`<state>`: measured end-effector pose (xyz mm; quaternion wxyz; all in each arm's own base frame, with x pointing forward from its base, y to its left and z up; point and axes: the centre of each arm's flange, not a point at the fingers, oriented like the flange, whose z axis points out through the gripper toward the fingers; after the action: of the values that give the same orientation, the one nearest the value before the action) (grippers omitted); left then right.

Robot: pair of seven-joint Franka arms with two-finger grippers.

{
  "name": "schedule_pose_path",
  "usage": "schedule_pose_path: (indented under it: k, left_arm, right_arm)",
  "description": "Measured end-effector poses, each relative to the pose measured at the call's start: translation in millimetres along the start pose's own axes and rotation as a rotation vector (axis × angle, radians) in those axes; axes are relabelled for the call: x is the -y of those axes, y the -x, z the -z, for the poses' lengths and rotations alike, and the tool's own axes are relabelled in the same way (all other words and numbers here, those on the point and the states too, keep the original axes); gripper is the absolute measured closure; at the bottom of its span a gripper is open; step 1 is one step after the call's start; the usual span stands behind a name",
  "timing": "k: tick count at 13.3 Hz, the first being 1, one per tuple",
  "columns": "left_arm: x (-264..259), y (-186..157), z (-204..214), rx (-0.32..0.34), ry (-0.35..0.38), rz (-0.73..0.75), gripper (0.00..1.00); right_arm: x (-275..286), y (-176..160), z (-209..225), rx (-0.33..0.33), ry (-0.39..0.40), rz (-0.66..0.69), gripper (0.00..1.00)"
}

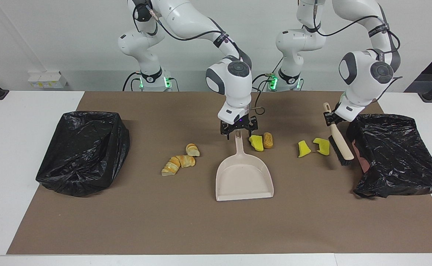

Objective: Sweep and dump trash in bin
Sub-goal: 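Grasp the dustpan handle with the right gripper and lift it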

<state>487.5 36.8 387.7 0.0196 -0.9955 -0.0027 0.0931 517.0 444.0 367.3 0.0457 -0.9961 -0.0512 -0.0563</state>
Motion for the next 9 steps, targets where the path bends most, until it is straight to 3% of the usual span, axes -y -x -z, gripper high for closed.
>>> schedule_pose_path:
  k: [5, 9]
  left_arm:
    - [0, 8, -29, 0.018, 0.003, -0.030, 0.74]
    - [-5, 11, -36, 0.026, 0.001, -0.041, 0.74]
  right_arm:
    - [-2, 0, -14, 0.012, 0.013, 0.064, 0.06]
    - [-2, 1, -18, 0.016, 0.016, 0.064, 0.52]
